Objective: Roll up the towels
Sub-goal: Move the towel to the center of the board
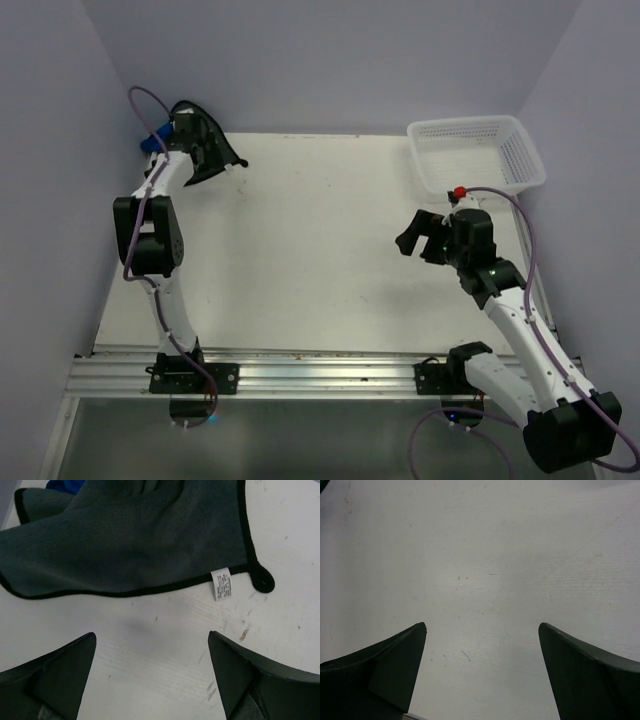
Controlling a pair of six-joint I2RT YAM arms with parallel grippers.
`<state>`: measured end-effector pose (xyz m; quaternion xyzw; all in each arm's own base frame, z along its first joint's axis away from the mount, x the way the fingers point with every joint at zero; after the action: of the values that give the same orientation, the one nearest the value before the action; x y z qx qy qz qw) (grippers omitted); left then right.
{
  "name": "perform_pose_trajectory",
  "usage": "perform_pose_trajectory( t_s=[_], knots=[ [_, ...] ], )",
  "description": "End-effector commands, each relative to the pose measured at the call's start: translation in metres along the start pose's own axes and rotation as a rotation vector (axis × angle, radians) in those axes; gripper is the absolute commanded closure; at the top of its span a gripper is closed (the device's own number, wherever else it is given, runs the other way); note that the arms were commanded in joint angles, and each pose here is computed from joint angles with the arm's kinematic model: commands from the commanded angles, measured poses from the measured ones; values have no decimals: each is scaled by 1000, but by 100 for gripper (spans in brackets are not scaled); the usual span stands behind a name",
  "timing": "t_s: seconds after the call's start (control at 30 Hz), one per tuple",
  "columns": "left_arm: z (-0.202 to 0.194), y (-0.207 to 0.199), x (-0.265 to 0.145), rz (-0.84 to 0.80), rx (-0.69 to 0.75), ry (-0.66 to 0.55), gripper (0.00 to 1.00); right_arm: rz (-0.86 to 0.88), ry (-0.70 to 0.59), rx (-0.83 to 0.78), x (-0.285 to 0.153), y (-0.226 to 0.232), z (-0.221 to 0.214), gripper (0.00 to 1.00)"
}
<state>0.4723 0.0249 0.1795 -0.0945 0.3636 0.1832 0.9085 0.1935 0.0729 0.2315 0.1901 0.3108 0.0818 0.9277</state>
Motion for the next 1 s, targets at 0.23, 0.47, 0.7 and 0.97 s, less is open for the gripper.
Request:
perform_pose_trajectory(
  t_s=[0.23,0.47,0.7,0.97],
  knots=[
    [20,-24,64,-54,-9,-45,7,20,32,8,15,0,-4,1],
    [16,-28,85,-74,-58,-63,16,8,60,8,21,-1,-5,1],
    [1,-28,97,-80,-64,-39,23,1,68,8,23,-2,-7,1],
    [-30,-15,111,-60,-109,73,28,-8,62,6,20,-3,-7,1]
  ],
)
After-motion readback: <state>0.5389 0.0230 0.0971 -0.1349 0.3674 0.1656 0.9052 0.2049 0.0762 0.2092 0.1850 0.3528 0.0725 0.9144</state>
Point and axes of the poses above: each gripper's point midway between its finger pads, its own x axis out along the fingers, its own y axis along the line the jaws close on, z = x × y, the point moved 10 cm from there along -x, back along the fingers, and after that the axes turned 1 degree about -x, right-handed, at the moved point
